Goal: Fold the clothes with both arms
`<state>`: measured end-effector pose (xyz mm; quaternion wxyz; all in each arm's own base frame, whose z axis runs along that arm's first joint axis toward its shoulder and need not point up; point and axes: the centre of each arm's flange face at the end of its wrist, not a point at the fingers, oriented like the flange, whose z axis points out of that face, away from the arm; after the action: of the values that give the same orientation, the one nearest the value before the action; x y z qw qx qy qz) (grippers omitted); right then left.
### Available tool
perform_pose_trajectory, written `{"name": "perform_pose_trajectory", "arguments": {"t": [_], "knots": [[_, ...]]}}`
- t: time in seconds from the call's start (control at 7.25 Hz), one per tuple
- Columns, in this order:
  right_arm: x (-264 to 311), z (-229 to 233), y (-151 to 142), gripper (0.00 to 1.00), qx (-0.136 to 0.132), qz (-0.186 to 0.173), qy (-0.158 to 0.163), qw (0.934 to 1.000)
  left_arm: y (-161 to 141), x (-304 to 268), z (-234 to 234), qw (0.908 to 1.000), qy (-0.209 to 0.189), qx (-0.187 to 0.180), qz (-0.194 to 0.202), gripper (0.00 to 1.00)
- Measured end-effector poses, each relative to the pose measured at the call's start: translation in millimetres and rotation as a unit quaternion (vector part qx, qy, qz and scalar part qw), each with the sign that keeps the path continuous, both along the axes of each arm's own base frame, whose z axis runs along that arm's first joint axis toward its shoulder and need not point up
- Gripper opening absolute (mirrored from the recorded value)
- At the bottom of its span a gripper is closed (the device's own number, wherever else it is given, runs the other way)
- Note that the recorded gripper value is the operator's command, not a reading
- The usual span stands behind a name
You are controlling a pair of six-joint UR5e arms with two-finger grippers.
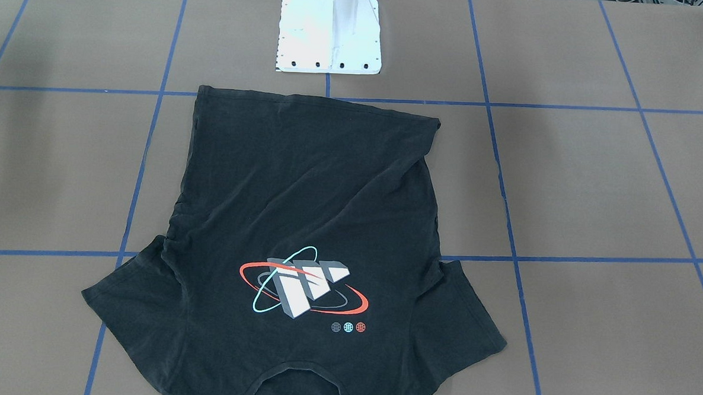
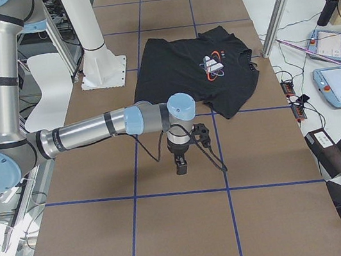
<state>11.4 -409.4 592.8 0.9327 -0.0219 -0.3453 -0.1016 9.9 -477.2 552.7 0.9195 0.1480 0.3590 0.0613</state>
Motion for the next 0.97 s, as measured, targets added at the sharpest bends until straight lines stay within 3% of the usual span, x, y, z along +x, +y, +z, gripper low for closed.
{"name": "perform_pose_trajectory", "arguments": {"t": [0.97], "knots": [[1, -3, -3, 1.0, 0.005, 0.001, -0.018, 0.9998, 30, 11, -17, 0.998, 0.045, 0.009, 0.043, 1.0]]}}
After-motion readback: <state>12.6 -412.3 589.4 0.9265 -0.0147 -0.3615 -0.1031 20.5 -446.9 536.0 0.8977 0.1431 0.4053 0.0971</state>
